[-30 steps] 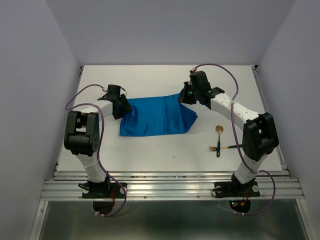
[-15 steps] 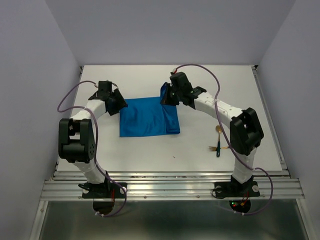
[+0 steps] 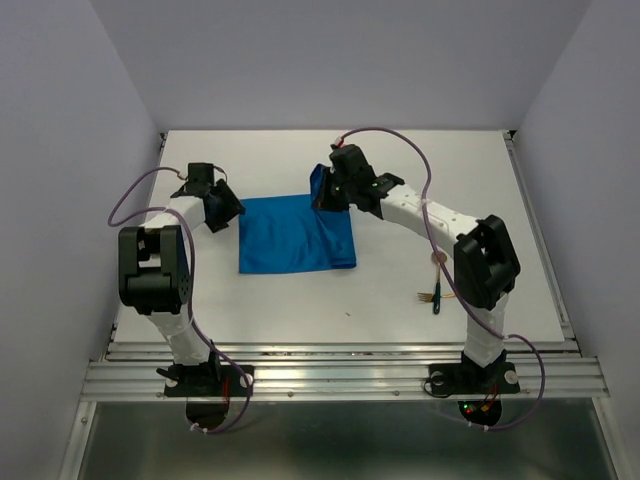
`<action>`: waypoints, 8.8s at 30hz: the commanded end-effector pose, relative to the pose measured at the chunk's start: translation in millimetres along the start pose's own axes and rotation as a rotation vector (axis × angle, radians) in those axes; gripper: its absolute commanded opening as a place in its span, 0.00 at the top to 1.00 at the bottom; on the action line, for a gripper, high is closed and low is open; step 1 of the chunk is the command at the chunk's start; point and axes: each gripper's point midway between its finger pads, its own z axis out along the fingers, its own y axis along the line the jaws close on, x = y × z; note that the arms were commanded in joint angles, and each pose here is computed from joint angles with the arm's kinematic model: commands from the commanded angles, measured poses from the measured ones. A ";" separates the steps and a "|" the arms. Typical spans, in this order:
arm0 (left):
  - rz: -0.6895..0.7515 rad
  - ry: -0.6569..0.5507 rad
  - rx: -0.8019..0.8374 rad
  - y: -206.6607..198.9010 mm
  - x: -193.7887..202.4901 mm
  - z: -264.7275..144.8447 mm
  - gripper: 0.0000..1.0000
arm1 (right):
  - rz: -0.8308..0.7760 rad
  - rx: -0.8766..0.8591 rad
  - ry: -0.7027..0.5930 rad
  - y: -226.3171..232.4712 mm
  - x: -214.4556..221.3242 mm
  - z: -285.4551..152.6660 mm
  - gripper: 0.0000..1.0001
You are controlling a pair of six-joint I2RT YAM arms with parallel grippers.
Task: Fold the napkin into a case and place the utensils inside
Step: Fold the rectangle-folded napkin at the center of the board, then smooth out the square-folded napkin at the center of the board, then move the square-folded napkin to the center of the board, then pick up the top corner of the square-folded napkin from the center of the board.
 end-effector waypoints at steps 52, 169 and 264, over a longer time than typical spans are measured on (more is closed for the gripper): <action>0.079 0.083 0.189 -66.9 62.4 4.0 0.34 | -0.022 0.020 0.006 -6.3 6.8 -16.2 0.99; 0.132 0.146 0.328 -98.2 114.6 -37.7 0.37 | 0.040 0.172 0.141 -104.1 132.3 -29.4 0.99; 0.068 0.029 0.168 -26.5 71.0 -55.1 0.49 | -0.367 0.184 0.023 -36.3 96.6 -45.2 0.74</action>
